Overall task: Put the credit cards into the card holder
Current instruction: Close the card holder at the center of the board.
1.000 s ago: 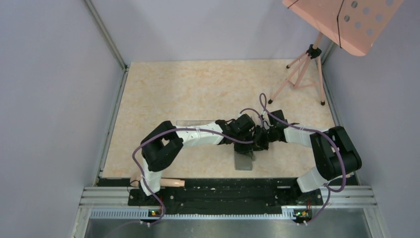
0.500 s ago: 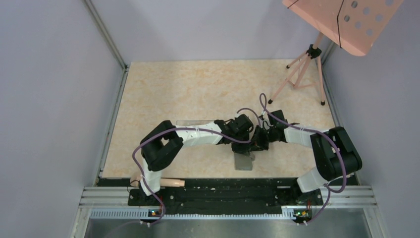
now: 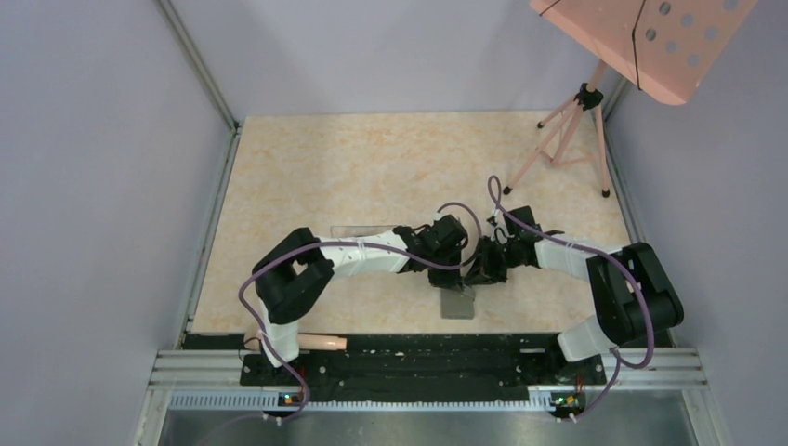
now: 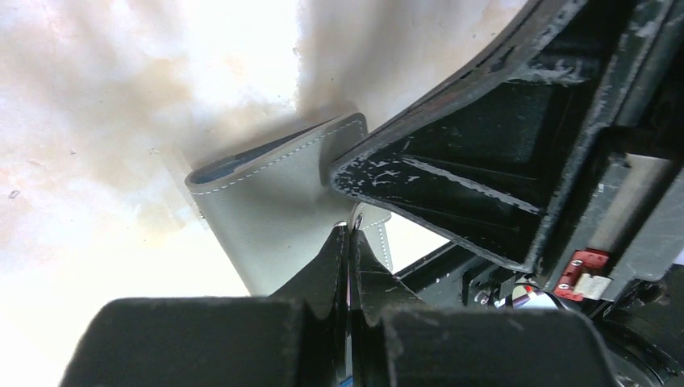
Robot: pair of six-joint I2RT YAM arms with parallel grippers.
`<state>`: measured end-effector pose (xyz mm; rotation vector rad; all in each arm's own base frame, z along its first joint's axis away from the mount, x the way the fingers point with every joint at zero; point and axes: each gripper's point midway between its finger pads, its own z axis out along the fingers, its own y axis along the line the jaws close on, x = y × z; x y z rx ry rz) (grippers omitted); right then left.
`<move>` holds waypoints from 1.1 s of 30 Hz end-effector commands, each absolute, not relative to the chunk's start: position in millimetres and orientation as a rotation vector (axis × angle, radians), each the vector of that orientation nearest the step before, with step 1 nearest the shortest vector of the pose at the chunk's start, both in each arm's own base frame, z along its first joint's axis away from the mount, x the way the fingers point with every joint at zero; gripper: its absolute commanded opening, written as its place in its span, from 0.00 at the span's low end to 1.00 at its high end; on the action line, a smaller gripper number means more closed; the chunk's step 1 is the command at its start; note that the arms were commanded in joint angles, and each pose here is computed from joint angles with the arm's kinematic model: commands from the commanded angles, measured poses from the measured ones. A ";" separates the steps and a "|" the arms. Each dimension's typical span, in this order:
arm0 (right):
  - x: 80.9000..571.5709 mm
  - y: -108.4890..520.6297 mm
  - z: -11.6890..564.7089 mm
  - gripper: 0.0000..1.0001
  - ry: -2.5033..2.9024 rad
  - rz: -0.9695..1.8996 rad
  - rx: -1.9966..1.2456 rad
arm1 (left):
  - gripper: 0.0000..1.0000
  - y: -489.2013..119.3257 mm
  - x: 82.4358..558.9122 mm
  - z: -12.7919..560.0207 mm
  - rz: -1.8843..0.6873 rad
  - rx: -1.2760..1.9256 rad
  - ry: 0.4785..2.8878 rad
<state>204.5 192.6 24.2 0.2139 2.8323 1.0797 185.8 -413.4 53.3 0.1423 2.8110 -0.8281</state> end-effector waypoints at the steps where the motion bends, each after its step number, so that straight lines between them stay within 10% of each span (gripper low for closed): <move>1: 199.9 181.8 17.1 0.00 2.863 0.959 0.180 | 0.00 -411.6 192.8 63.6 -0.876 0.107 2.783; 33: 199.9 179.4 13.2 0.00 2.872 0.933 0.178 | 0.00 -412.9 170.6 38.7 -0.978 0.125 2.941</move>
